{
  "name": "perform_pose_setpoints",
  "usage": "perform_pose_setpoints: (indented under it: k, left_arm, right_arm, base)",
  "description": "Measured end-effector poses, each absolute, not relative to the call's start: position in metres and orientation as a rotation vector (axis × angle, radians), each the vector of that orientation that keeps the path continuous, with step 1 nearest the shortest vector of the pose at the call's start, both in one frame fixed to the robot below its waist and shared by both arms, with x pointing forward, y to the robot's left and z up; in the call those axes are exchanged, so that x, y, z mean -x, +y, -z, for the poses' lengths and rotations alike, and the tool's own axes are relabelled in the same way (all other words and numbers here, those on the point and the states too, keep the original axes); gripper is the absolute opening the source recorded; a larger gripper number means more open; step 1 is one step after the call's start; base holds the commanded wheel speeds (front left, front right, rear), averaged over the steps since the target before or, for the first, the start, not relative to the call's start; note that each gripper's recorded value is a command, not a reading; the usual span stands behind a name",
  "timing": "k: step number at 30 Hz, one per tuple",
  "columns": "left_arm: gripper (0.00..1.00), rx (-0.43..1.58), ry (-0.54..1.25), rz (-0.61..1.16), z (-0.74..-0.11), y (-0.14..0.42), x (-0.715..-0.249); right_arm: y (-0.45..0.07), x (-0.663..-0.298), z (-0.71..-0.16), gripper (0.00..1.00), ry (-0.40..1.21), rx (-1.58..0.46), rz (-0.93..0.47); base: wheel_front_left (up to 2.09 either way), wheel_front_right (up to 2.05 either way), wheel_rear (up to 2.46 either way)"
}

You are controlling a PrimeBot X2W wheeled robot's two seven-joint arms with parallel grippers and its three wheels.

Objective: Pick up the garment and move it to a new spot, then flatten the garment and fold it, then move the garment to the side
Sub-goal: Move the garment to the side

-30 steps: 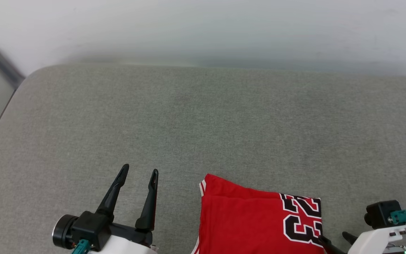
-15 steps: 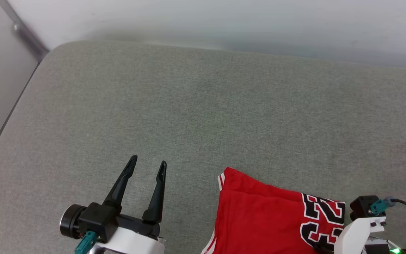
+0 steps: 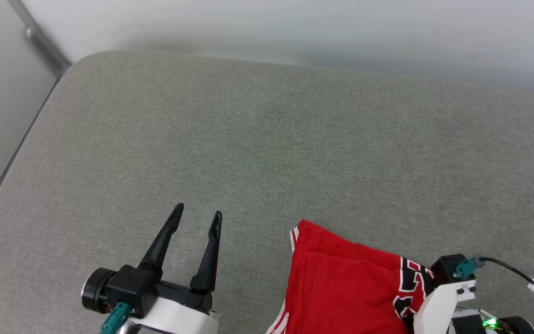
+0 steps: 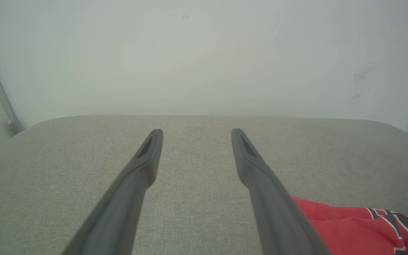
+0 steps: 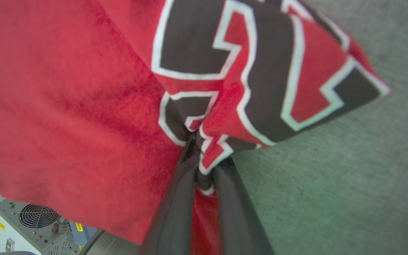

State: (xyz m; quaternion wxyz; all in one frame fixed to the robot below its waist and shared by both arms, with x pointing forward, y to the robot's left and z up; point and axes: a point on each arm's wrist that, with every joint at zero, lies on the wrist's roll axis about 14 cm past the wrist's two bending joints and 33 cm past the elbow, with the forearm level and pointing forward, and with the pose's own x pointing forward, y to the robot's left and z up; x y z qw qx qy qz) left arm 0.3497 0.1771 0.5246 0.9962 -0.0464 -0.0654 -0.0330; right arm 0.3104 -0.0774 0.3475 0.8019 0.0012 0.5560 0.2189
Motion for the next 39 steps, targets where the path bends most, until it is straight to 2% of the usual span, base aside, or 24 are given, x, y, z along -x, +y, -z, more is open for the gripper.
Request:
perform_pose_setpoints:
  k: [3, 8, 14, 17, 25, 31, 39]
  left_arm:
    - [1.0, 0.093, -0.138, 0.072, -0.526, 0.176, -0.351]
    - [1.0, 0.104, -0.143, 0.121, -0.527, 0.161, -0.356]
    - [1.0, 0.139, -0.146, 0.239, -0.528, 0.122, -0.371]
    - [1.0, 0.156, -0.174, 0.303, -0.535, 0.101, -0.387]
    - [1.0, 0.172, -0.165, 0.479, -0.523, 0.046, -0.422]
    - [1.0, 0.164, -0.142, 0.573, -0.501, 0.022, -0.444]
    - [1.0, 0.171, -0.124, 0.642, -0.473, 0.006, -0.465]
  right_arm:
    - [-0.079, -0.315, -0.352, 0.0, 1.157, 0.031, -0.471]
    - [-0.094, -0.332, -0.371, 0.0, 1.041, 0.217, -0.487]
    - [-0.153, -0.361, -0.41, 0.0, 0.909, 0.524, -0.418]
    - [-0.19, -0.376, -0.435, 0.0, 0.858, 0.603, -0.344]
    - [-0.313, -0.396, -0.459, 0.0, 0.874, 0.719, -0.09]
    - [-0.396, -0.397, -0.455, 0.0, 0.935, 0.774, 0.084]
    - [-0.472, -0.395, -0.442, 0.0, 0.992, 0.808, 0.242]
  base:
    - [0.0, 0.0, 0.0]
    - [0.0, 0.0, 0.0]
    - [0.0, 0.0, 0.0]
    - [0.0, 0.0, 0.0]
    - [0.0, 0.0, 0.0]
    - [0.0, 0.0, 0.0]
    - [0.0, 0.0, 0.0]
